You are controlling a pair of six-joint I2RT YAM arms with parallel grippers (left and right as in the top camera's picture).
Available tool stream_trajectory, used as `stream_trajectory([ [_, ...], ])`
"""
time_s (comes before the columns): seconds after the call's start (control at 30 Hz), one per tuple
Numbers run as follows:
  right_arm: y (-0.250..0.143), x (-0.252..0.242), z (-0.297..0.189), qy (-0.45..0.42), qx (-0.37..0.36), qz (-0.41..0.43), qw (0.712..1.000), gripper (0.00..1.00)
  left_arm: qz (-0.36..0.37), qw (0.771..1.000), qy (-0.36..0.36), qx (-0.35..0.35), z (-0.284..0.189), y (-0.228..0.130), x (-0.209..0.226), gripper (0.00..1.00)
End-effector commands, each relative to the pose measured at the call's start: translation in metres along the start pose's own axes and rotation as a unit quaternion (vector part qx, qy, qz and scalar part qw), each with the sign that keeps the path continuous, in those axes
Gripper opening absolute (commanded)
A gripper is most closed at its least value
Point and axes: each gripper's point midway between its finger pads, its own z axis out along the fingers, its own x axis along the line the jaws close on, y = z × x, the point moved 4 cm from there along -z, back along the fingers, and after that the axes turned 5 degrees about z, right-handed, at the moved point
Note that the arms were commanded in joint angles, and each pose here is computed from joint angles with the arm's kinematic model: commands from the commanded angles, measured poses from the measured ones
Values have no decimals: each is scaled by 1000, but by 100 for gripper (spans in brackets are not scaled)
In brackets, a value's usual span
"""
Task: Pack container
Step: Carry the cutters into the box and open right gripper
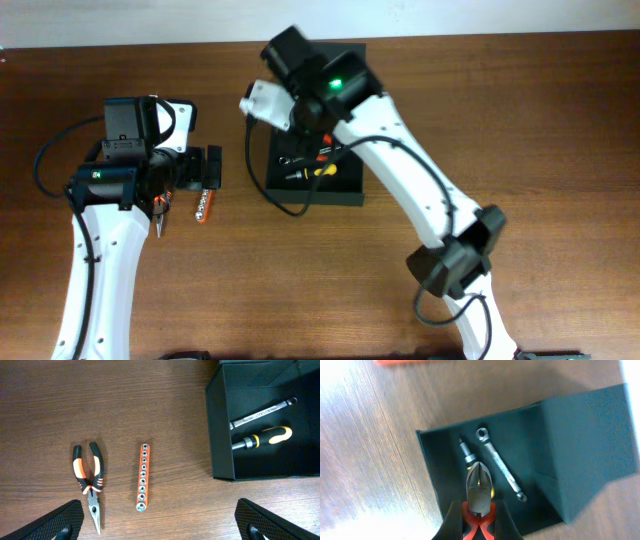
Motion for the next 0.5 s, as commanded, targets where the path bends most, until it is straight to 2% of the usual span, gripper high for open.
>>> stream_trajectory([
  [0.0,-15,7,49,38,47,-47,997,4,7,1000,0,-2,-1,3,1,99],
  [0.1,-31,7,72,55,75,-100,991,4,7,1000,-1,-1,-1,2,1,99],
  [0.2,-39,3,89,59,79,-133,986,9,6,1000,-3,7,-1,-1,1,99],
  [0.47,-37,-16,111,37,42,-142,988,9,5,1000,-6,19,-1,-6,-1,99],
])
